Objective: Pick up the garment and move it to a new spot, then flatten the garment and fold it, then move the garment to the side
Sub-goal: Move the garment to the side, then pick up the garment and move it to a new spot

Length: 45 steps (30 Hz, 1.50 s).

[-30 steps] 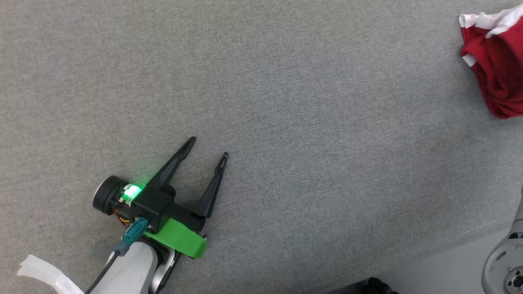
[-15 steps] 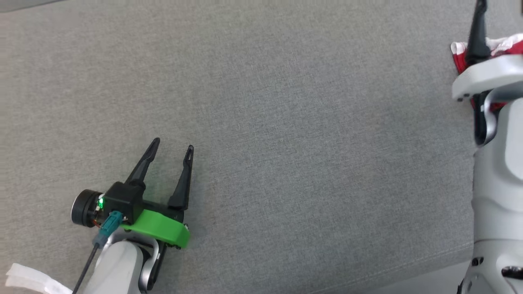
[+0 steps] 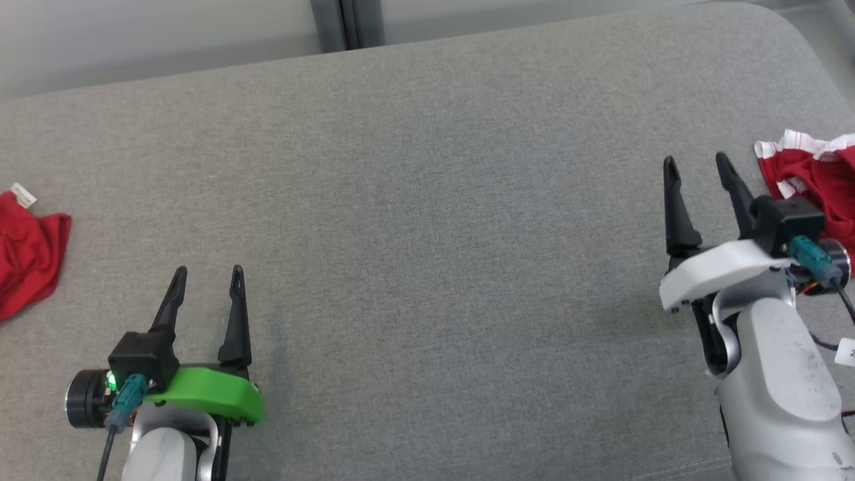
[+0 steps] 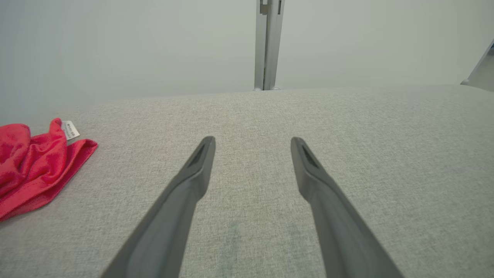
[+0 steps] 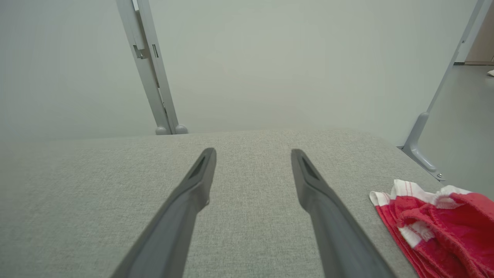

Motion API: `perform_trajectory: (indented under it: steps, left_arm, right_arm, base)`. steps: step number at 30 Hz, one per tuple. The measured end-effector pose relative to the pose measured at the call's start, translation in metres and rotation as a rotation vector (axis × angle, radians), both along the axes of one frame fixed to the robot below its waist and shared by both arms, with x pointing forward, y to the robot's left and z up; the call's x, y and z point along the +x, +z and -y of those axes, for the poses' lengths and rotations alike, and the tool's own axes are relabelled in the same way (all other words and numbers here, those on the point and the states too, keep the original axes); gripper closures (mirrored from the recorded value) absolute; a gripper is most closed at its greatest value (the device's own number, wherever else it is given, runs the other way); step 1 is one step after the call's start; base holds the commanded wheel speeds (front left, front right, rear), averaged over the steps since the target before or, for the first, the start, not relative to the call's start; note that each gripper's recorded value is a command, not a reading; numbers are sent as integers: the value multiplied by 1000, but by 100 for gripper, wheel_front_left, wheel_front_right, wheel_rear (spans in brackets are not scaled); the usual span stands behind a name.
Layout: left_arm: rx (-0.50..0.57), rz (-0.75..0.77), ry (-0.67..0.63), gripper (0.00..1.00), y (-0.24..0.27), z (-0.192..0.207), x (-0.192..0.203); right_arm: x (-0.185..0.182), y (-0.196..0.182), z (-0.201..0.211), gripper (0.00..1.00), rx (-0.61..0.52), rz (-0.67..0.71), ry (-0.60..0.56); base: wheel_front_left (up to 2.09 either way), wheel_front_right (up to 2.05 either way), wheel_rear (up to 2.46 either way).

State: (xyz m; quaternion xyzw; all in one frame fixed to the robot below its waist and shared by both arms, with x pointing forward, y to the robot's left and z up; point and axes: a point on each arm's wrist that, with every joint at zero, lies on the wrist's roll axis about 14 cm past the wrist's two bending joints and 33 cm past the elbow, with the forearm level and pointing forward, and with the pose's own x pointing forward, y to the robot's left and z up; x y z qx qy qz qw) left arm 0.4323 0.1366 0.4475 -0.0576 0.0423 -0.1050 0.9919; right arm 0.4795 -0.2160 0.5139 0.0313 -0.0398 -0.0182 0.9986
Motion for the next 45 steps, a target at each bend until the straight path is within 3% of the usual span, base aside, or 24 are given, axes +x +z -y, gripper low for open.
perform_trajectory:
  steps: [9,22,35,45]
  left_arm:
    - [31,-33,102,0,-3,-30,-47]
    - [23,-58,213,0,-10,-60,-98]
    - [-15,-81,305,0,-16,-81,-113]
    - [-28,-99,530,0,-20,-142,-149]
  right_arm:
    - [-44,-24,-21,0,88,-64,42]
    - [-89,-47,-47,0,75,-135,117]
    - [-80,-46,-77,0,48,-133,207]
    - [-58,-44,-155,0,57,-133,415]
  base:
    - [0,0,0]
    - [0,0,0]
    - [0,0,0]
    - [0,0,0]
